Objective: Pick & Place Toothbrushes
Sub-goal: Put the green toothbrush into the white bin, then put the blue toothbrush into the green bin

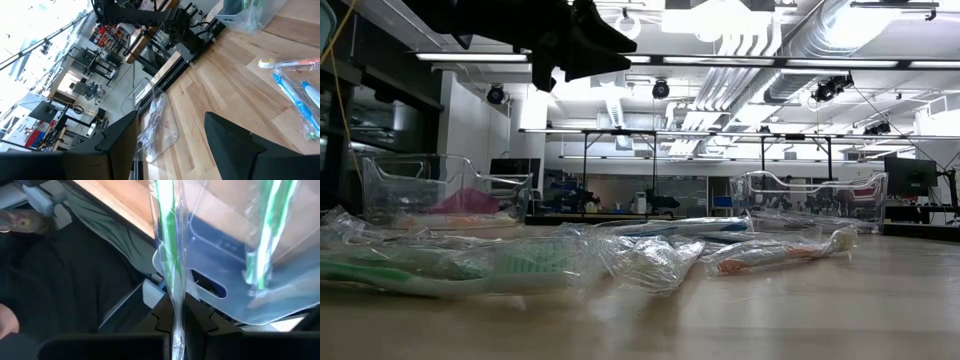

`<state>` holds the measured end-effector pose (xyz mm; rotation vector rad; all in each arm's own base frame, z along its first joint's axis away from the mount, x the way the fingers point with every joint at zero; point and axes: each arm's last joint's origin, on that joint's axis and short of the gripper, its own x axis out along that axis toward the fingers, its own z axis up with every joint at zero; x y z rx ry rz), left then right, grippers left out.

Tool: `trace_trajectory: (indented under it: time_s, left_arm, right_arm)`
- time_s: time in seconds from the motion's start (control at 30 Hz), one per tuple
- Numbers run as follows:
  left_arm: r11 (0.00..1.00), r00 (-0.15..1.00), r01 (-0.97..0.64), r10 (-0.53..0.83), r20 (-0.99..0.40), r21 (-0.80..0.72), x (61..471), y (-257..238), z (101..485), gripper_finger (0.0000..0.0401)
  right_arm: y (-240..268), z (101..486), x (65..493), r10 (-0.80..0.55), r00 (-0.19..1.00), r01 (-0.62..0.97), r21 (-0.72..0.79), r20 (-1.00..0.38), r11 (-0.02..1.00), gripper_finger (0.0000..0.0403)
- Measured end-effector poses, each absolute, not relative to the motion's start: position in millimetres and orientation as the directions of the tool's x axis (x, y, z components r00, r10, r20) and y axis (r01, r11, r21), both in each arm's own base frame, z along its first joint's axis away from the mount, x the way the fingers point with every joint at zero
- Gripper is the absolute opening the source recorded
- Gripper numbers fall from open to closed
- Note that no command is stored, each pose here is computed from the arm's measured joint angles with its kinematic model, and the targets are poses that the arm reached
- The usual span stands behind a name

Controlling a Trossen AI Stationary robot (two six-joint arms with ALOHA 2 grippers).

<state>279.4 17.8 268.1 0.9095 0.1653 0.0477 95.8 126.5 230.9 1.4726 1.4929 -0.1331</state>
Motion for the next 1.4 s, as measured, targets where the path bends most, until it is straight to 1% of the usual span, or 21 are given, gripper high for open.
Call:
trace_trajectory:
  time_s: [0.17, 0.37, 0.57, 0.67, 0.9, 0.97, 1.2, 1.3, 1.4]
  left_arm:
    - [0.614, 0.986, 0.029, 0.111, -0.123, 0.789, 279.4, 17.8, 268.1, 0.0221]
    - [0.614, 0.986, 0.029, 0.111, -0.123, 0.789, 279.4, 17.9, 268.1, 0.0221]
    - [0.614, 0.986, 0.029, 0.111, -0.123, 0.789, 279.4, 17.9, 268.1, 0.0221]
    - [0.614, 0.986, 0.03, 0.11, -0.123, 0.789, 279.4, 17.8, 268.1, 0.0221]
    - [0.615, 0.985, 0.037, 0.111, -0.132, 0.788, 279.3, 17.9, 267.2, 0.0221]
    - [0.615, 0.985, 0.037, 0.111, -0.132, 0.788, 279.3, 17.9, 267.2, 0.0221]
    - [0.615, 0.985, 0.036, 0.111, -0.132, 0.788, 279.3, 17.9, 267.2, 0.0221]
    - [0.615, 0.985, 0.036, 0.111, -0.132, 0.788, 279.3, 17.9, 267.2, 0.0221]
    - [0.615, 0.985, 0.037, 0.111, -0.133, 0.788, 279.3, 17.9, 267.1, 0.0221]
  right_arm:
    - [137.4, 230.6, 87.1, 0.682, 0.258, 0.811, 0.537, -0.684, 0.232, 0.0013]
    - [148.0, 226.8, 74.6, 0.676, 0.21, 0.851, 0.473, -0.706, 0.229, 0.0013]
    - [153.2, 216.3, 70.5, 0.612, 0.173, 0.861, 0.42, -0.772, 0.286, 0.0013]
    - [156.4, 210.8, 71.2, 0.592, 0.136, 0.87, 0.381, -0.794, 0.312, 0.0019]
    - [159.0, 196.1, 70.6, 0.506, 0.035, 0.888, 0.259, -0.862, 0.38, 0.0069]
    - [158.5, 194.3, 70.4, 0.488, 0.027, 0.89, 0.244, -0.872, 0.385, 0.0086]
    - [156.8, 196.0, 70.9, 0.488, 0.053, 0.867, 0.283, -0.871, 0.411, 0.0139]
    - [154.1, 200.0, 71.1, 0.493, 0.107, 0.859, 0.33, -0.864, 0.392, 0.0151]
    - [151.4, 205.4, 70.7, 0.515, 0.15, 0.851, 0.376, -0.844, 0.367, 0.0153]
